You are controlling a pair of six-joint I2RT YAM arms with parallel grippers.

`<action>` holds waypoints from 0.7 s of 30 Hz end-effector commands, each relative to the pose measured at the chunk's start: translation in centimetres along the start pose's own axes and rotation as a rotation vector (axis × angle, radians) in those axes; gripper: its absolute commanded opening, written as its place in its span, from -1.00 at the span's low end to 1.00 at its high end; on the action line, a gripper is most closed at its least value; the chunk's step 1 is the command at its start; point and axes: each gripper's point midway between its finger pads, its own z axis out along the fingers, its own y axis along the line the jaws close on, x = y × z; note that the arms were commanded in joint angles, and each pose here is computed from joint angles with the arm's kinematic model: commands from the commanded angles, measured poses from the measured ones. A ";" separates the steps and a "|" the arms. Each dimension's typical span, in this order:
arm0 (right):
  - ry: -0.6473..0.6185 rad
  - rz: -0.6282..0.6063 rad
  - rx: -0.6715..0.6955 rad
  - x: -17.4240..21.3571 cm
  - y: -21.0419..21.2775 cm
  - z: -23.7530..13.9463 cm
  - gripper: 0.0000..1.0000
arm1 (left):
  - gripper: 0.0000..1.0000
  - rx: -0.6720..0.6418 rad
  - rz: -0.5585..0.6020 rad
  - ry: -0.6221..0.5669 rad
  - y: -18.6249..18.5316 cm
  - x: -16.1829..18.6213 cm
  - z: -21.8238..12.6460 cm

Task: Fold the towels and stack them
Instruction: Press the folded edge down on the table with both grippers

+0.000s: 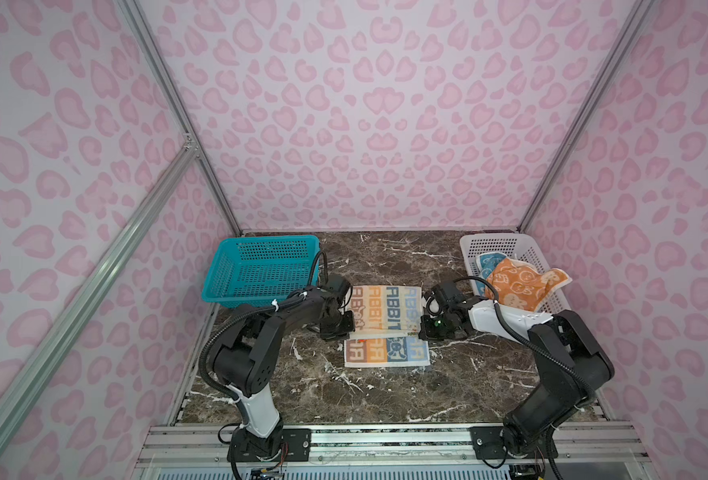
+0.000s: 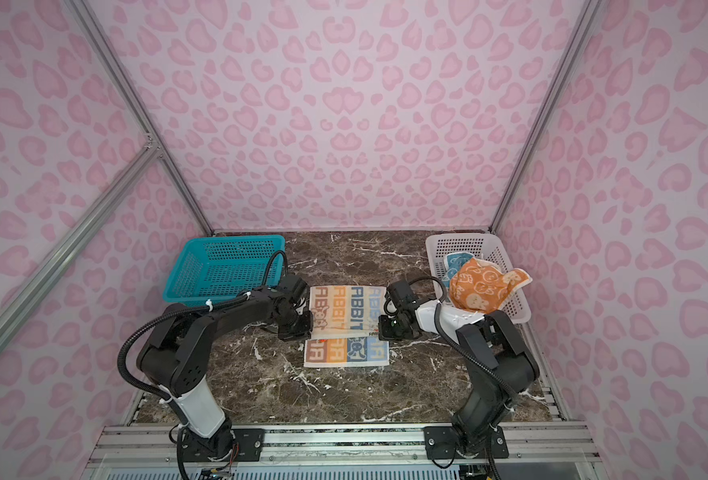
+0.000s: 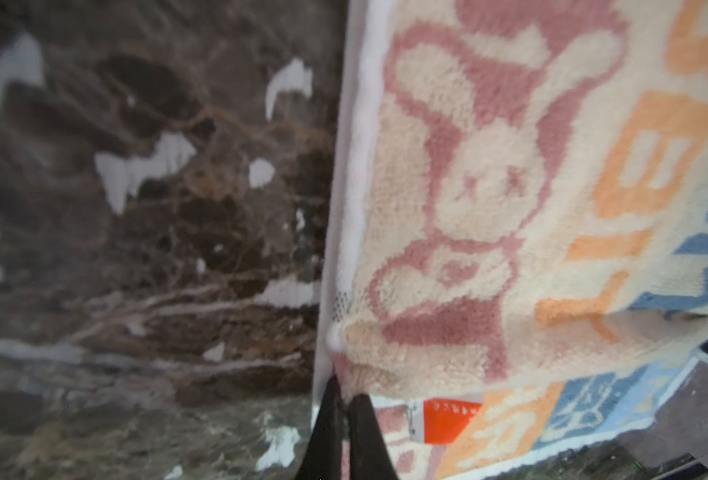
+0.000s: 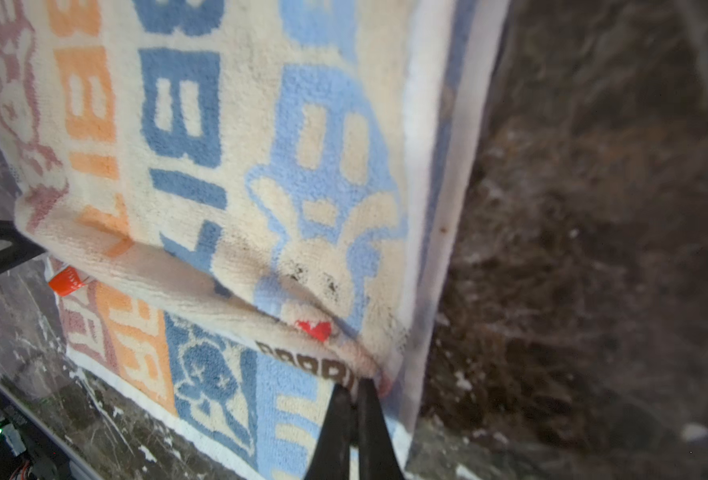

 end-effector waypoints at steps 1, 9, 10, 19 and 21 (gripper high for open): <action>-0.008 0.020 0.073 -1.5 -1.5 0.1 -1.00 | -0.96 -0.100 0.017 -0.033 0.9 -2.1 -0.5; -0.059 -0.013 0.061 -6.3 -0.1 -3.2 -1.00 | -0.97 -0.081 0.028 -0.128 -1.4 -7.5 -4.5; -0.068 -0.021 0.062 -6.5 0.1 -3.8 -1.00 | -0.96 -0.076 0.032 -0.135 -1.6 -7.6 -5.0; -0.104 -0.064 0.067 -4.9 0.7 -7.5 -1.00 | -0.97 -0.035 0.036 -0.178 -1.9 -5.8 -8.2; -0.103 -0.075 0.076 -4.0 0.7 -7.8 -1.00 | -0.96 -0.019 0.035 -0.190 -2.0 -5.2 -8.7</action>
